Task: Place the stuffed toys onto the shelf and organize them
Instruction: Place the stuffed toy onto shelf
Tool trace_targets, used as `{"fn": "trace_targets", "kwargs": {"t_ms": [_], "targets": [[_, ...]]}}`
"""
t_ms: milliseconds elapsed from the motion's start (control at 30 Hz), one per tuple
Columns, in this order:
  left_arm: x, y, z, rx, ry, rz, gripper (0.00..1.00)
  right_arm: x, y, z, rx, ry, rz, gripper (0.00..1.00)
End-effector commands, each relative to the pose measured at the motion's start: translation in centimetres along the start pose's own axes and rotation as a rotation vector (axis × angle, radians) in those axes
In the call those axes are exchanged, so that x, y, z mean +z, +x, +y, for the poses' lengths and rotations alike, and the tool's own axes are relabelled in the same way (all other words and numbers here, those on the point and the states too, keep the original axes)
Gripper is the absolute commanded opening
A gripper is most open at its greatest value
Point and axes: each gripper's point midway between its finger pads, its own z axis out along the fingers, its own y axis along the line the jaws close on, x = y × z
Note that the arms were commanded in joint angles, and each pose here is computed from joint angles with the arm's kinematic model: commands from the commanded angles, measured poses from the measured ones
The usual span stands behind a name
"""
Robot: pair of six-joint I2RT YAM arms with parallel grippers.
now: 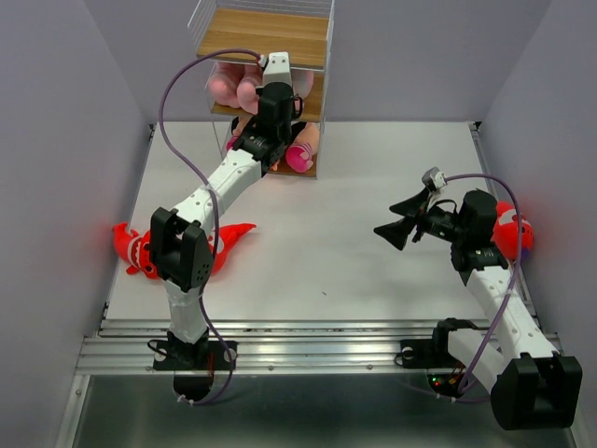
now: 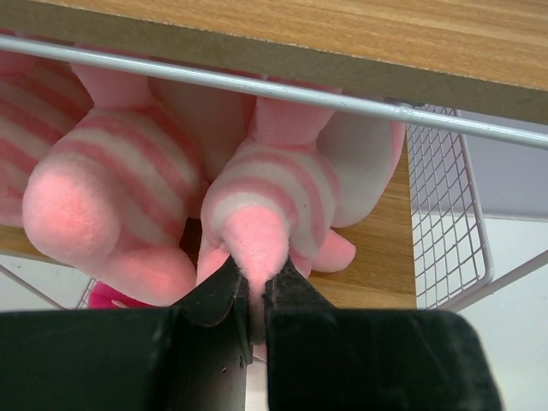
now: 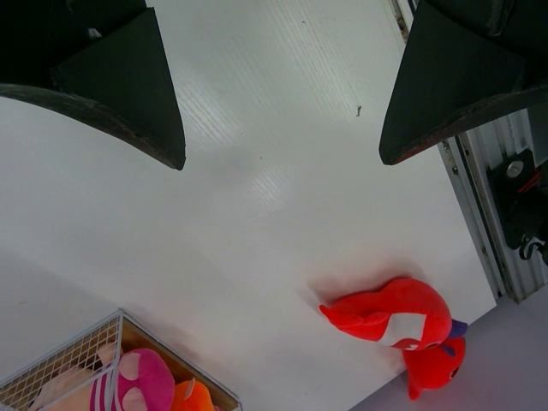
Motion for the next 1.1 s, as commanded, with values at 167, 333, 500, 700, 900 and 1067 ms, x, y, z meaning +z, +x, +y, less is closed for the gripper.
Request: {"fn": "trace_targets", "kwargs": {"t_ms": [167,333,500,700,900,1067], "targets": [[0.6,-4.3,0.3,-0.102,-0.024,-0.124,0.0,0.0,-2.6,0.3,-0.087,-0.002,-0.041,1.0],[0.9,-4.1,0.8,-0.107,-0.051,-0.124,0.0,0.0,-2.6,0.2,-0.088,0.0,-0.039,1.0],[0.9,-3.9,0.9,-0.094,-0.049,-0.116,0.0,0.0,-2.5,0.1,-0.089,0.004,-0.037,1.0],[0.3,-4.0,1.2,-0.092,-0.038,-0.109,0.42,0.1,-2.5,0.0,-0.088,0.007,-0.034,1.0],[-0.7,-4.8,1.0,-0.1,-0.002,-0.118,0.65,0.1,-2.4,-0.2,-0.085,0.01,-0.03,1.0],[-1.9,-6.2,1.1,-0.108,0.021,-0.134,0.76,0.1,-2.2,-0.3,-0.081,0.015,-0.027,1.0]]}}
